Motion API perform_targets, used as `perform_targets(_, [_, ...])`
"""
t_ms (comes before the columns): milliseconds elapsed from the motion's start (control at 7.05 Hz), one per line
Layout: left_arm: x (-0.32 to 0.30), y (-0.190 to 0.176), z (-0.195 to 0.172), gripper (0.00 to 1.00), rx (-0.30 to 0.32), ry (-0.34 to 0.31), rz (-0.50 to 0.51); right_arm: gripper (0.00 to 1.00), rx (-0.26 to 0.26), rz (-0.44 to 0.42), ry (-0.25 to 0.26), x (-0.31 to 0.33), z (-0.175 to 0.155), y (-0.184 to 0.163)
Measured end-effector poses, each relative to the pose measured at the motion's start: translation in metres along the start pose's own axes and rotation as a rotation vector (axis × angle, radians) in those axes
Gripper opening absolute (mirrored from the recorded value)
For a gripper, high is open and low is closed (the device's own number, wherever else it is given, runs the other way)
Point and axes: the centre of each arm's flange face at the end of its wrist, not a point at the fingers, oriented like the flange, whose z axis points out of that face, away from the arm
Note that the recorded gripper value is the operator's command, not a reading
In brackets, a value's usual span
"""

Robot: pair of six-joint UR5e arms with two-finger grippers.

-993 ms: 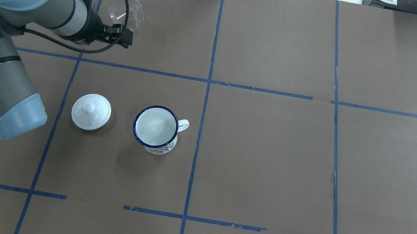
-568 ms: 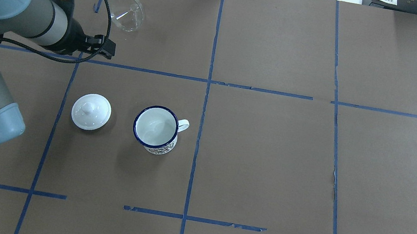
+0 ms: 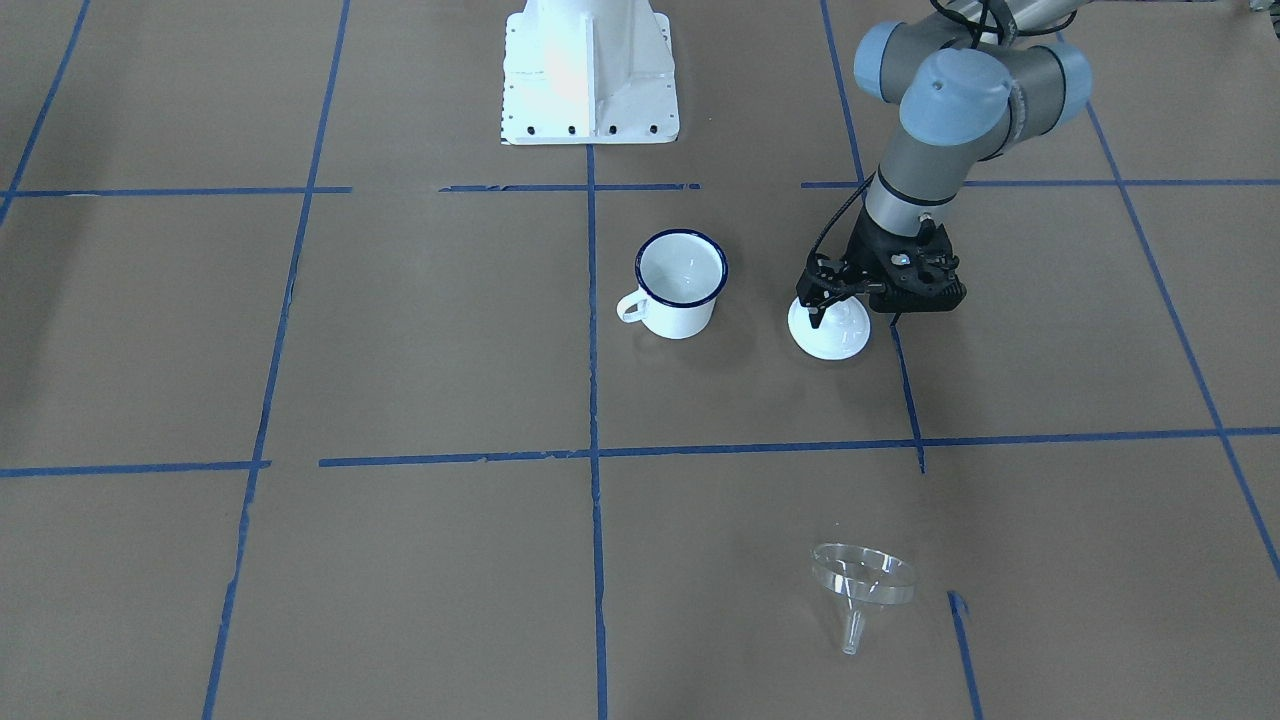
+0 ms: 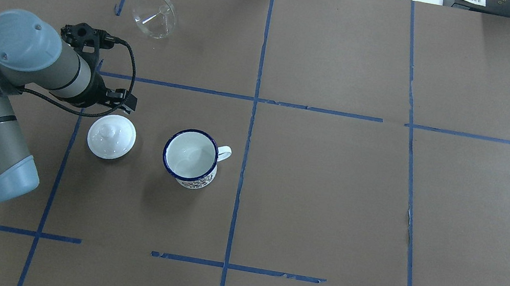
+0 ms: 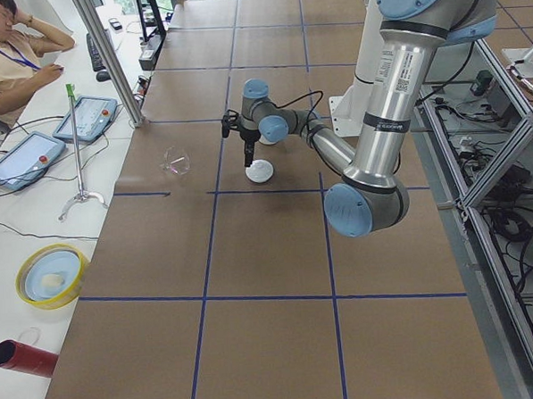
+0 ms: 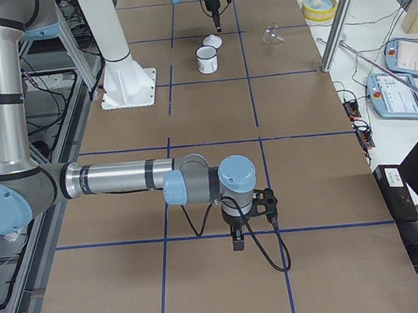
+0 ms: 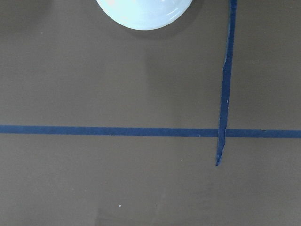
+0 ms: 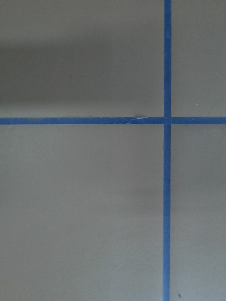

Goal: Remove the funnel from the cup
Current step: 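Lower the left gripper and grasp the stem of the white plastic funnel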

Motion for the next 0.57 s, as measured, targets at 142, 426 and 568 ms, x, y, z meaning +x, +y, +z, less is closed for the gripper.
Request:
perform_targets(142, [0.004,0.009,0.011,1.00,-0.016,0.003,0.014,1.00,0.000,0.000,0.000,0.000,0.000,0.000])
perform_targets(426, [0.011,0.022,0.020,1.00,-0.038,0.006,0.033,1.00,0.000,0.000,0.000,0.000,0.000,0.000])
perform_targets(568, [0.011,0.025,0.021,1.00,-0.043,0.003,0.035,1.00,0.000,0.000,0.000,0.000,0.000,0.000])
